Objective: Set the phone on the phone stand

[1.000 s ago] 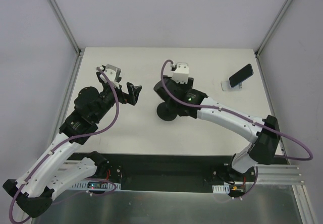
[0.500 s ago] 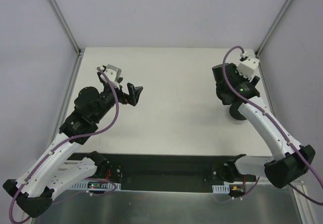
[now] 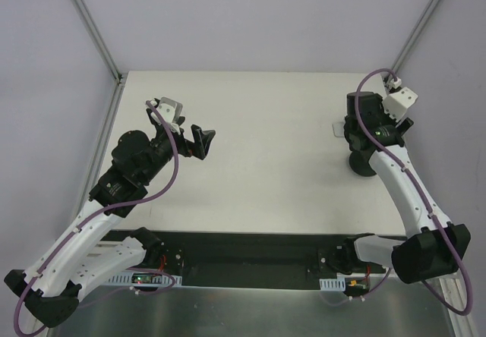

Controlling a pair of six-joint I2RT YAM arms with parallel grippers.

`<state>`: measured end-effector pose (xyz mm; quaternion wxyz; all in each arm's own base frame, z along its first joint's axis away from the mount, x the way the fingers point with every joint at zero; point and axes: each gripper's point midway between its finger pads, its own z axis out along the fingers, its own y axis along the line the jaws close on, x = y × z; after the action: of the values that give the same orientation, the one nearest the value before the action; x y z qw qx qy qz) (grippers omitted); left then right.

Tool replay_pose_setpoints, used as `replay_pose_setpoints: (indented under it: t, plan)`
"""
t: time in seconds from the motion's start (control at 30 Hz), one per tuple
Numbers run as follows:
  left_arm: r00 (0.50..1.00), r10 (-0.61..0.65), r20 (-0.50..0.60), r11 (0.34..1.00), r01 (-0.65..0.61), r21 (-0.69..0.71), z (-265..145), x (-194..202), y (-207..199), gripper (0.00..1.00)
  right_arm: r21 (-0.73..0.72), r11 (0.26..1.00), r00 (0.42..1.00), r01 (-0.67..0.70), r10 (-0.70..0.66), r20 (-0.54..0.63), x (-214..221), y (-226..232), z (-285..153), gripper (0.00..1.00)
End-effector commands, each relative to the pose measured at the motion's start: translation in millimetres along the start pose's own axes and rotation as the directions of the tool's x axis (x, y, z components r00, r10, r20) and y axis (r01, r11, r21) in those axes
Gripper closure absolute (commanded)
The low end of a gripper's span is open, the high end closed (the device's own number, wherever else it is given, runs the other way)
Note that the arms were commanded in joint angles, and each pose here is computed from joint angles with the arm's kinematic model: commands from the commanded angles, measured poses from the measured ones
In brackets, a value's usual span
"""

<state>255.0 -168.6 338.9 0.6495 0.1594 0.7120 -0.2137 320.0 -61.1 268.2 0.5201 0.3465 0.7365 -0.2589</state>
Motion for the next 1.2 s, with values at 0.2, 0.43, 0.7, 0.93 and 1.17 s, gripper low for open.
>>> replay_pose_setpoints:
  t: [0.2,0.43,0.7,0.93,1.17]
  plan:
    - [1.0,-0.009,0.018,1.0,0.008,0.021,0,-3,-3,0.01,0.076,0.964,0.965,-0.254,0.247,0.084,-25,11,10,0.99]
    - [1.0,-0.009,0.018,1.0,0.008,0.021,0,-3,-4,0.01,0.115,0.955,0.958,-0.274,0.26,0.123,-15,14,19,0.99]
    - [1.0,-0.002,0.016,1.0,0.002,0.023,1,-2,-4,0.01,-0.081,0.978,0.979,-0.193,0.197,0.051,-13,43,6,0.03]
    - [1.0,-0.002,0.016,0.999,0.002,0.033,1,-2,-6,0.01,-0.438,0.88,0.982,0.185,-0.15,0.113,-9,48,-20,0.04]
    - [1.0,-0.011,0.012,0.999,0.01,0.052,1,-1,-10,0.01,-0.712,0.662,0.968,0.233,-0.224,0.109,-1,51,-42,0.02]
